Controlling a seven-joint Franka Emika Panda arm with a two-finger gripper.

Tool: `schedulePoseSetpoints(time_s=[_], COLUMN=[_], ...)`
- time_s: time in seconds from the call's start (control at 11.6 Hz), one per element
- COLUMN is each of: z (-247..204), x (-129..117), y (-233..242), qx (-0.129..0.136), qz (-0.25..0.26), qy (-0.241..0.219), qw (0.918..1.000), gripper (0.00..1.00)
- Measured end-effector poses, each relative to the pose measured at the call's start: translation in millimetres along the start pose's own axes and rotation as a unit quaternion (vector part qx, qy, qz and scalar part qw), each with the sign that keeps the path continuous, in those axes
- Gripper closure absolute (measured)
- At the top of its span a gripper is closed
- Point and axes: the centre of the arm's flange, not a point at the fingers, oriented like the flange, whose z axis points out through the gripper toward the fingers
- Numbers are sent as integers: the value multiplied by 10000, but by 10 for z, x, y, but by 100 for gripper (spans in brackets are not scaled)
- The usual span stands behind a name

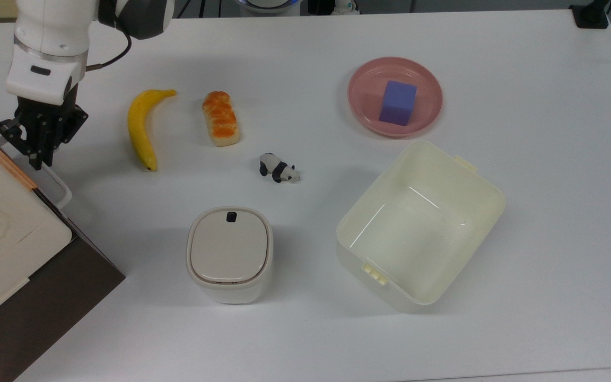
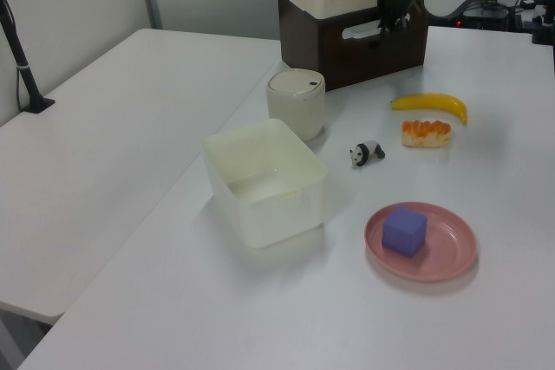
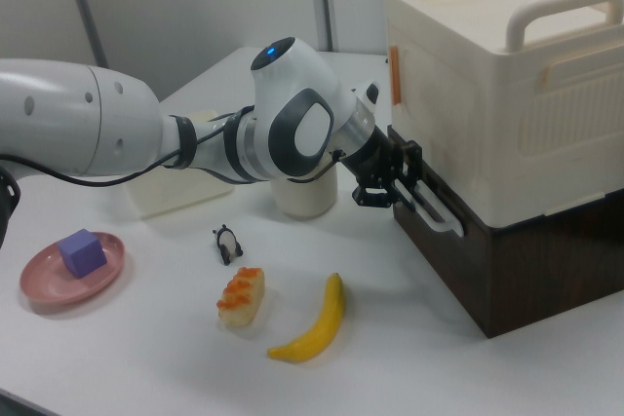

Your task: Slide open the drawer

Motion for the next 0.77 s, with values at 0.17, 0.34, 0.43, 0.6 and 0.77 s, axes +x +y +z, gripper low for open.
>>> schedulePoseSetpoints(time_s=[0.17, 0.34, 0.43, 0.6, 0.77], z=[-1, -3, -5, -25, -94], x=[0, 3, 5, 51, 120], y=[0, -1, -2, -18, -66], qx=[-2, -3, -3, 47, 231], qz=[24, 99, 121, 198, 271], qy=[2, 4, 0, -83, -246], qw=[10000, 10000, 9999, 9998, 9991], gripper=[87, 87, 87, 87, 87])
